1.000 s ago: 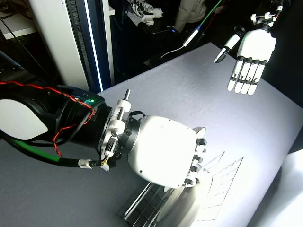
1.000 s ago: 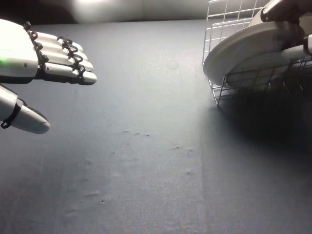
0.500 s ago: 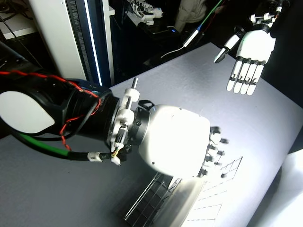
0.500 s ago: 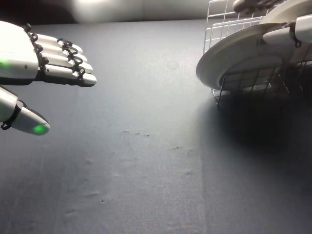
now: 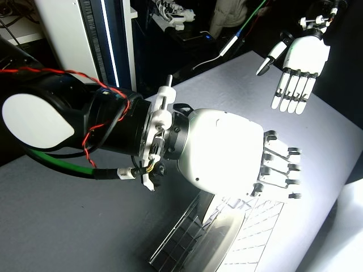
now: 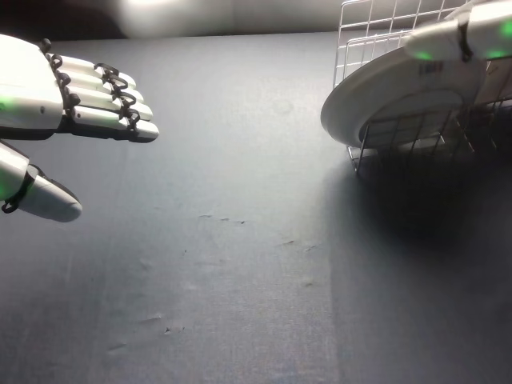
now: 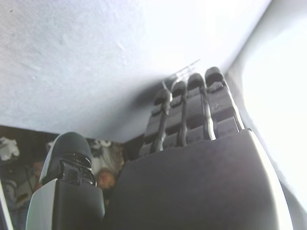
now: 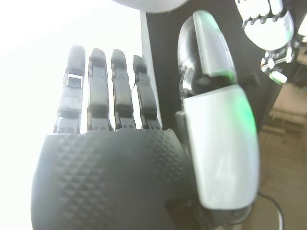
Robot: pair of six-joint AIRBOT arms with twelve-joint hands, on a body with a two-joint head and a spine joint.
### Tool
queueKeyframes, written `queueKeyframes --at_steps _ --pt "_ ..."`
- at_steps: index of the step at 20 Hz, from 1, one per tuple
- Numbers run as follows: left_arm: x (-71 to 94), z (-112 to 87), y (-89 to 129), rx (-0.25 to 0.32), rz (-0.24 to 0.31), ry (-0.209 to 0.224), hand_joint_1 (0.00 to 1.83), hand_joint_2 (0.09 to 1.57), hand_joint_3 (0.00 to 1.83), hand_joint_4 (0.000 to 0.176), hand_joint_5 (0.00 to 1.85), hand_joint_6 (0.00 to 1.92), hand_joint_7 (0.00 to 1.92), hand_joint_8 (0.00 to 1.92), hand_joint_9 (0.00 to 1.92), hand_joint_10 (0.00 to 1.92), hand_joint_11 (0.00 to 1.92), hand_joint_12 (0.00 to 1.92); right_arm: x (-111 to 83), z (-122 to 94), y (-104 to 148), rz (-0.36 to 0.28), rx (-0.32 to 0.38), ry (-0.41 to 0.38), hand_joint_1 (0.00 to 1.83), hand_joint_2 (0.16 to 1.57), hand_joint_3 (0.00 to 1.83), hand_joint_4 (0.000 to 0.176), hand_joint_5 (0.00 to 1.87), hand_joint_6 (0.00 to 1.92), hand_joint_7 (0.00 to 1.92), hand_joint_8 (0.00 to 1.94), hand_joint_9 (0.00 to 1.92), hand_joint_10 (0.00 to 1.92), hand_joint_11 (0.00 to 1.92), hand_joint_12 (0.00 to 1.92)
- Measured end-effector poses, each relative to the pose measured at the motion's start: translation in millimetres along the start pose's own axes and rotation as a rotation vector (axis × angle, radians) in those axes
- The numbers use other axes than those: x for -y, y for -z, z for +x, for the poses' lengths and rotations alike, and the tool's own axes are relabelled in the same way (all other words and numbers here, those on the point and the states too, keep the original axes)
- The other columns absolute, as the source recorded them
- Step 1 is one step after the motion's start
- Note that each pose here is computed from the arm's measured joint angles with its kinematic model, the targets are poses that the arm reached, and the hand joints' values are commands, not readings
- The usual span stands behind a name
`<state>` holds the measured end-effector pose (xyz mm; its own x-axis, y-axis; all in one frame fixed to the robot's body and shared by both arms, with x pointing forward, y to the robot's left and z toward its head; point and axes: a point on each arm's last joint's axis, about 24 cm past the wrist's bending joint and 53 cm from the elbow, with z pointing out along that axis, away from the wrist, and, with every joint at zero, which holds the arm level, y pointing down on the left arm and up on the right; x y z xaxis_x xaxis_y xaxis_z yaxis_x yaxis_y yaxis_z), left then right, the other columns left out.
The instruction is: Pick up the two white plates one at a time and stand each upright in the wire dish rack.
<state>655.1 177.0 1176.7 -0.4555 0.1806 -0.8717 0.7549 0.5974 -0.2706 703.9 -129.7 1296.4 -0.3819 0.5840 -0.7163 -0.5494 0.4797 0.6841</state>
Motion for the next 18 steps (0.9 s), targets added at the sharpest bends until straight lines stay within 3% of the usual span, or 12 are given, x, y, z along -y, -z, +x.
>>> queueKeyframes --at_steps 2,5,7,10,12,13,15,16,18 --pt "6.5 0.1 -3 0.001 0.021 0.008 0.00 1.19 0.00 0.000 0.00 0.00 0.00 0.00 0.00 0.00 0.00 0.00 -12.1 11 0 -0.048 -0.037 0.083 0.00 1.09 0.00 0.000 0.00 0.00 0.00 0.00 0.00 0.00 0.00 0.00" --pt "21.1 6.7 -5 -0.008 0.082 0.056 0.00 1.20 0.00 0.000 0.00 0.00 0.00 0.00 0.00 0.00 0.00 0.00 -36.5 39 5 -0.168 -0.126 0.269 0.00 1.02 0.00 0.000 0.00 0.00 0.00 0.00 0.00 0.00 0.00 0.00" --pt "28.7 15.6 -4 -0.032 0.117 0.045 0.00 1.20 0.00 0.000 0.00 0.00 0.00 0.00 0.00 0.00 0.00 0.00 -52.8 61 10 -0.249 -0.186 0.373 0.00 1.01 0.00 0.000 0.00 0.00 0.00 0.00 0.00 0.00 0.00 0.00" --pt "38.5 26.0 0 -0.054 0.156 -0.011 0.00 1.19 0.00 0.000 0.00 0.00 0.00 0.00 0.00 0.00 0.00 0.00 -71.0 85 19 -0.351 -0.246 0.478 0.01 1.01 0.00 0.000 0.00 0.00 0.00 0.00 0.00 0.00 0.00 0.00" --pt "48.0 30.6 7 -0.055 0.187 -0.097 0.00 1.19 0.00 0.000 0.00 0.00 0.00 0.00 0.00 0.00 0.00 0.00 -83.0 95 25 -0.410 -0.266 0.501 0.06 1.00 0.00 0.000 0.00 0.00 0.00 0.00 0.00 0.00 0.00 0.00" --pt "53.4 30.1 11 -0.048 0.205 -0.114 0.00 1.19 0.00 0.000 0.00 0.00 0.00 0.00 0.00 0.00 0.00 0.00 -88.3 97 28 -0.441 -0.268 0.518 0.08 1.01 0.00 0.000 0.00 0.00 0.00 0.00 0.00 0.00 0.00 0.00" --pt "61.1 22.9 16 -0.030 0.232 -0.136 0.00 1.20 0.00 0.000 0.00 0.00 0.00 0.00 0.00 0.00 0.00 0.00 -95.8 104 35 -0.496 -0.278 0.551 0.21 1.01 0.00 0.000 0.01 0.00 0.02 0.01 0.01 0.00 0.04 0.02" --pt "62.6 16.2 20 -0.009 0.236 -0.134 0.00 1.20 0.00 0.000 0.00 0.00 0.00 0.00 0.00 0.00 0.00 0.00 -97.8 108 39 -0.519 -0.289 0.582 0.33 1.01 0.00 0.000 0.07 0.01 0.07 0.03 0.06 0.00 0.01 0.22" --pt "69.0 2.9 25 0.033 0.248 -0.121 0.00 1.20 0.00 0.000 0.01 0.00 0.00 0.00 0.00 0.00 0.00 0.00 -106.2 118 51 -0.594 -0.305 0.643 0.48 1.01 0.00 0.000 0.13 0.01 0.14 0.02 0.12 0.01 0.00 0.42"
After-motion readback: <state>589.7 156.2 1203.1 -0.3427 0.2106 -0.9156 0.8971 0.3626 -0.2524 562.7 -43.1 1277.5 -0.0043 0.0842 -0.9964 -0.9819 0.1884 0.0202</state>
